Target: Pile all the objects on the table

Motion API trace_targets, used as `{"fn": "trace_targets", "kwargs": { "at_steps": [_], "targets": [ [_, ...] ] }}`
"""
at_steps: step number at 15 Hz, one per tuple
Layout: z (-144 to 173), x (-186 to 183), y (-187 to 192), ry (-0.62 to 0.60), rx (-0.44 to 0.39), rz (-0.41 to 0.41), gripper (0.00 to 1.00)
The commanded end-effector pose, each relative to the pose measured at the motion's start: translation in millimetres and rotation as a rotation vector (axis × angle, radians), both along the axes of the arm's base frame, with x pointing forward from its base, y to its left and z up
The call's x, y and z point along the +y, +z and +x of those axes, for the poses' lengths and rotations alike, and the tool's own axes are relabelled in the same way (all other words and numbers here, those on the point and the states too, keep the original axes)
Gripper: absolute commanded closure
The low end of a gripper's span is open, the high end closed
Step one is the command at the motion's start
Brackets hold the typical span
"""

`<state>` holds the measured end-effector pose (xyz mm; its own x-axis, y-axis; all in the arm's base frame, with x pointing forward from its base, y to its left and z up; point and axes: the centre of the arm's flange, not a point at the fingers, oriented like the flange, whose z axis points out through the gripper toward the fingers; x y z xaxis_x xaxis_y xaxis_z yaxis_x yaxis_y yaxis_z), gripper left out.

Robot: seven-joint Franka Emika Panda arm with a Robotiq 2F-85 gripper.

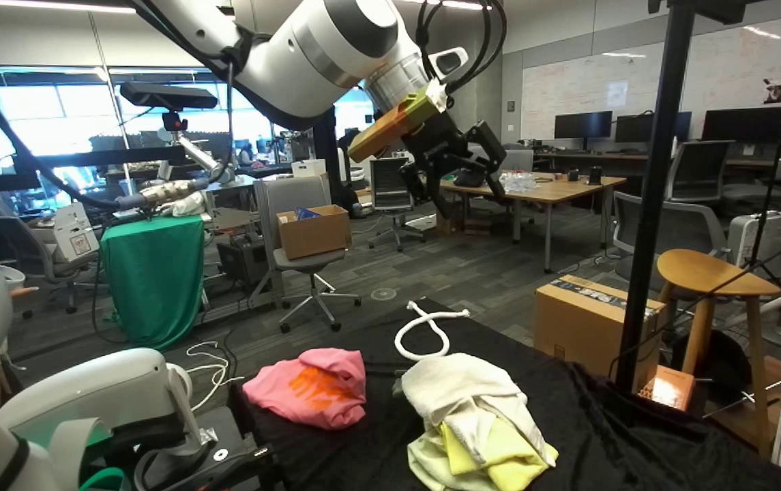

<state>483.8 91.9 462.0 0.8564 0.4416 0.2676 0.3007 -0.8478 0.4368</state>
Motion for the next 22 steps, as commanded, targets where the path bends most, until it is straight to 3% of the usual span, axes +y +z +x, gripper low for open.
{"fn": "trace_targets", "kwargs": {
  "at_steps": [1, 4, 12, 16, 22],
  "targets": [
    [10.6, 17.7, -0.1, 0.079, 0.024, -0.01, 0.0],
    [17.3, 50.9, -13.3, 0.141, 0.058, -0.035, 0.0],
    [34.7, 188.2, -41.4, 0.283, 0.162, -0.05, 0.0],
    [44.3, 225.2, -37.6, 0.33, 0.195, -0.065, 0.0],
    [84.7, 274.7, -26.8, 0.326, 0.209, -0.073, 0.0]
  ]
}}
